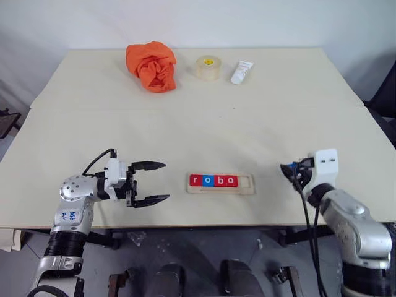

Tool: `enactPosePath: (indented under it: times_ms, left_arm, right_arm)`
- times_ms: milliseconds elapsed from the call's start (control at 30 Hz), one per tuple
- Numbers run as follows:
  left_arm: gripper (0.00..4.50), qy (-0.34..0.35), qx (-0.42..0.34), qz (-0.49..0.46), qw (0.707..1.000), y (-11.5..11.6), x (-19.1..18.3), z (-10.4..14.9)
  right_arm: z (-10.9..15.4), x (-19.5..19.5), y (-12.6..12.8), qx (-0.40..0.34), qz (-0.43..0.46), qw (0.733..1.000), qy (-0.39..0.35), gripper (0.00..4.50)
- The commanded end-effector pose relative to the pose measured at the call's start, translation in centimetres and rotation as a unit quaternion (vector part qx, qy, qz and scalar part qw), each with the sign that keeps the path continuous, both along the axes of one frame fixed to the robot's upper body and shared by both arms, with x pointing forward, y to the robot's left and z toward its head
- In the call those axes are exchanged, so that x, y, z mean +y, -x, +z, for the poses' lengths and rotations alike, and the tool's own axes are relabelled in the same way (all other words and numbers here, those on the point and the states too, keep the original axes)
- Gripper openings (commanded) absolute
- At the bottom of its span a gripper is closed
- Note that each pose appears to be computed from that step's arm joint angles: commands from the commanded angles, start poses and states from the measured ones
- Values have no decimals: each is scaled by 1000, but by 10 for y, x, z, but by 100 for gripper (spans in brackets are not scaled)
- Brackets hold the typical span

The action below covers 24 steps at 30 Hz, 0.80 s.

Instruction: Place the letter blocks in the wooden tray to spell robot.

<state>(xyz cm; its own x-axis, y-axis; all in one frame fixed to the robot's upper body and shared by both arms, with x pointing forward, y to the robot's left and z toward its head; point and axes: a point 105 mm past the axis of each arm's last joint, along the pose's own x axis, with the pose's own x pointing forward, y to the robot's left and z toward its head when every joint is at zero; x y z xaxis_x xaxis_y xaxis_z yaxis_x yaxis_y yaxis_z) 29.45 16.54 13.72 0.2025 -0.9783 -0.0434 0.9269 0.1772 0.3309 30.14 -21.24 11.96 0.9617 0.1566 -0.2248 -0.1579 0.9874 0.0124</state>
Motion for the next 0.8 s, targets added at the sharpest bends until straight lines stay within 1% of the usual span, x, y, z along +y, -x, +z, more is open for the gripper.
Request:
enactPosePath:
  times_ms: [33, 67, 133, 200, 300, 333, 367, 467, 500, 533, 600, 733, 800]
  left_arm:
    - [450, -1, -14, -6, 1000, -2, 1, 5]
    - [450, -1, -14, -8, 1000, -3, 1, 5]
    - [450, -1, -15, -11, 1000, -3, 0, 5]
    - [450, -1, -15, -12, 1000, -3, -1, 5]
    - [450, -1, -16, -11, 1000, -4, -1, 6]
    - [450, 0, -17, -11, 1000, -4, -1, 6]
    - [450, 0, -17, -11, 1000, -4, -1, 6]
    - [450, 0, -17, -9, 1000, -3, 0, 6]
    - [450, 0, -17, -9, 1000, -3, 0, 6]
    - [450, -1, -16, -9, 1000, -3, 0, 5]
    - [450, -2, -16, -12, 1000, -3, -1, 4]
    - [450, 0, -19, -13, 1000, -4, -4, 5]
    - [450, 0, -20, -14, 1000, -4, -5, 5]
  right_arm:
    - [11, 6, 7, -18, -6, 1000, 1, 148]
    - [9, 8, 9, -14, -6, 1000, -2, 148]
    - [7, 11, 10, -12, -1, 1000, -1, 223]
    - [8, 13, 11, -15, 7, 1000, 1, 278]
    - [9, 14, 12, -20, 21, 1000, 9, 379]
    - [9, 13, 12, -20, 26, 999, 11, 419]
    - [9, 13, 13, -20, 35, 999, 12, 448]
    - [12, 13, 14, -18, 76, 997, 25, 448]
    - [13, 16, 15, -14, 115, 992, 43, 448]
    - [13, 19, 17, -2, 161, 985, 65, 448]
    - [13, 19, 19, 25, 222, 970, 94, 448]
    - [12, 7, 19, 74, 289, 946, 123, 448]
    - [10, 0, 17, 91, 309, 936, 140, 448]
